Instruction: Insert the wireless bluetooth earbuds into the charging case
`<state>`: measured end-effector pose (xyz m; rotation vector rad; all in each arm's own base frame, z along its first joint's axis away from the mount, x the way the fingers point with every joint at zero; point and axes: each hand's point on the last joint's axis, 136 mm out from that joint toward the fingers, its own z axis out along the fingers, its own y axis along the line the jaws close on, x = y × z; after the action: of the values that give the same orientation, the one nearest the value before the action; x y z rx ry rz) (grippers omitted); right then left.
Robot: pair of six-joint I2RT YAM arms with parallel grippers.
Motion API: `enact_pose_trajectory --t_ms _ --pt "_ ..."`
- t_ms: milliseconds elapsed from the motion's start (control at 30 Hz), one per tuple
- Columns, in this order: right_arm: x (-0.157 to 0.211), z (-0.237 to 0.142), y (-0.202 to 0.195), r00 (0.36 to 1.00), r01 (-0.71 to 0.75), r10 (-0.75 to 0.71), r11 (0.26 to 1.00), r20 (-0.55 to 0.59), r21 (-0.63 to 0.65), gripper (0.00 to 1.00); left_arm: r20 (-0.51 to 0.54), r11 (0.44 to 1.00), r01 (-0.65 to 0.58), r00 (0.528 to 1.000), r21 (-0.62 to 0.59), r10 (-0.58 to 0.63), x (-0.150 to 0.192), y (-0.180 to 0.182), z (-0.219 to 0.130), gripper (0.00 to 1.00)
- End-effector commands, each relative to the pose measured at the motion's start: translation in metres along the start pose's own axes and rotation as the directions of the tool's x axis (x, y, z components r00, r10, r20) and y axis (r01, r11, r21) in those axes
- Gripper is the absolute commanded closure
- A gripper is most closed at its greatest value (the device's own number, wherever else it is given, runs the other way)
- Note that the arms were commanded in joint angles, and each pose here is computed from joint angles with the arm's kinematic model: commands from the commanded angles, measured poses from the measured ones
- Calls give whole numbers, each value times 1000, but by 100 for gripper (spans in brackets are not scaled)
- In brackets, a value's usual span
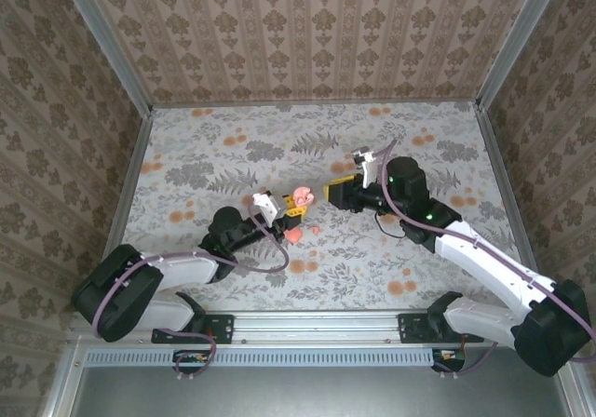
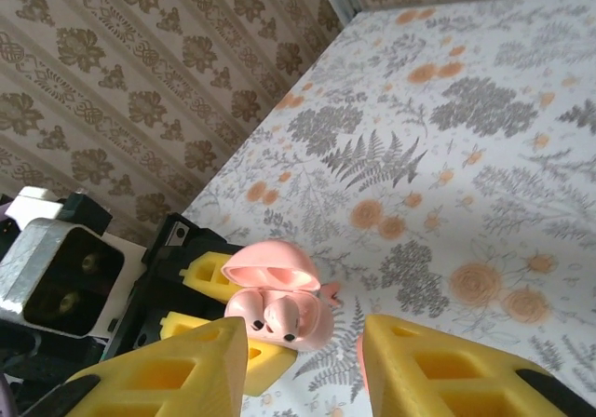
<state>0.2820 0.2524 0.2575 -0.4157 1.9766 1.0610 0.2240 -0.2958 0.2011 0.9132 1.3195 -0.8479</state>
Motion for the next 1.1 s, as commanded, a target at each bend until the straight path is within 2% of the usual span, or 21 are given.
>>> enact_pose_trajectory --t_ms 0,300,1067 --pt "0 9 11 996 -80 77 994 -48 -78 64 8 999 -32 999 30 32 -4 -7 -3 95" --pt "4 29 18 989 -133 118 976 -93 -170 70 -5 999 -40 999 19 40 -3 -6 -6 95" --pt "8 40 26 987 -130 105 967 -122 -217 82 -4 999 -52 999 12 52 -7 -6 -9 94"
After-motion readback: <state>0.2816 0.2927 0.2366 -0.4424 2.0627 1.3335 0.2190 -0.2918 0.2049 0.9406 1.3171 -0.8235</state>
